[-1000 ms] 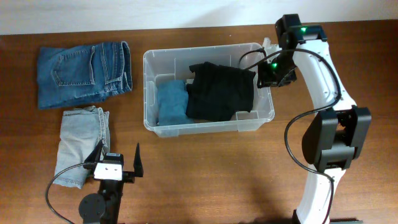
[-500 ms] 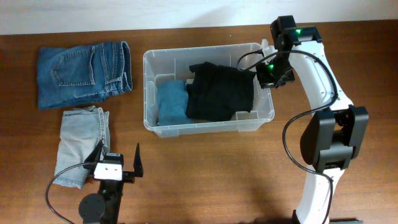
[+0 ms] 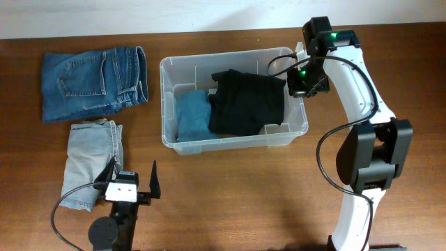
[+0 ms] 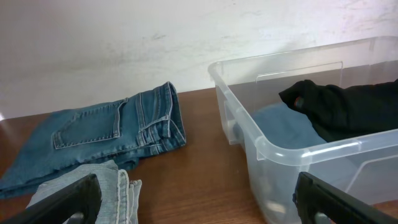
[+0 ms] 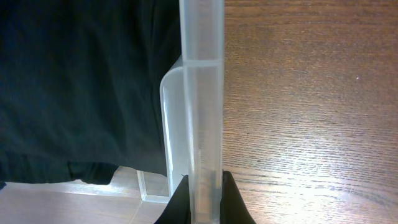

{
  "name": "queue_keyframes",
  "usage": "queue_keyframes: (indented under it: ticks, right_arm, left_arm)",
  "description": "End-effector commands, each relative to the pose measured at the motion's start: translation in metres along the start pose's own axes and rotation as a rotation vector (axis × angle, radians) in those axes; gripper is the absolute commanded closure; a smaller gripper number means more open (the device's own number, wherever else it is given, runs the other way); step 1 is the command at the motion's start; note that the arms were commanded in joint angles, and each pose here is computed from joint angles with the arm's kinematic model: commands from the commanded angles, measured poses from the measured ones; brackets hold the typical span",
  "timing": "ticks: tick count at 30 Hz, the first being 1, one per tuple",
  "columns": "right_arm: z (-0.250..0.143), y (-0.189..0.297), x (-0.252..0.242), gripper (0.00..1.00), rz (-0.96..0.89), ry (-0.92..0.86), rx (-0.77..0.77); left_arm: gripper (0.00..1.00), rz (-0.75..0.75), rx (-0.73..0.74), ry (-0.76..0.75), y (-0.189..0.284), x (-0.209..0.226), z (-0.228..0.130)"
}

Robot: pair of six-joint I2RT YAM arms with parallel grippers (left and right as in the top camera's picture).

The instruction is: Pack container

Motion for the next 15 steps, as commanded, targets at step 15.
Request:
queue_keyframes:
  ticks: [15]
  right_arm:
    - [0.0020,-0.0050,-0.0014,0.96,-0.025,-0.126,-0.007]
  left_arm:
    - [0.01,0.015,0.001,-0.012,0.0002,0.0016,-0.0010]
Point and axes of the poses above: each gripper's point midway between its finger pads, its own y axis back along the fingers, its own x axis along the line the jaws close on, z = x × y, the point moved 10 cm from there along y, back along the fingers, and after that the axes turned 10 degrees about y, right-handed, at the moved point
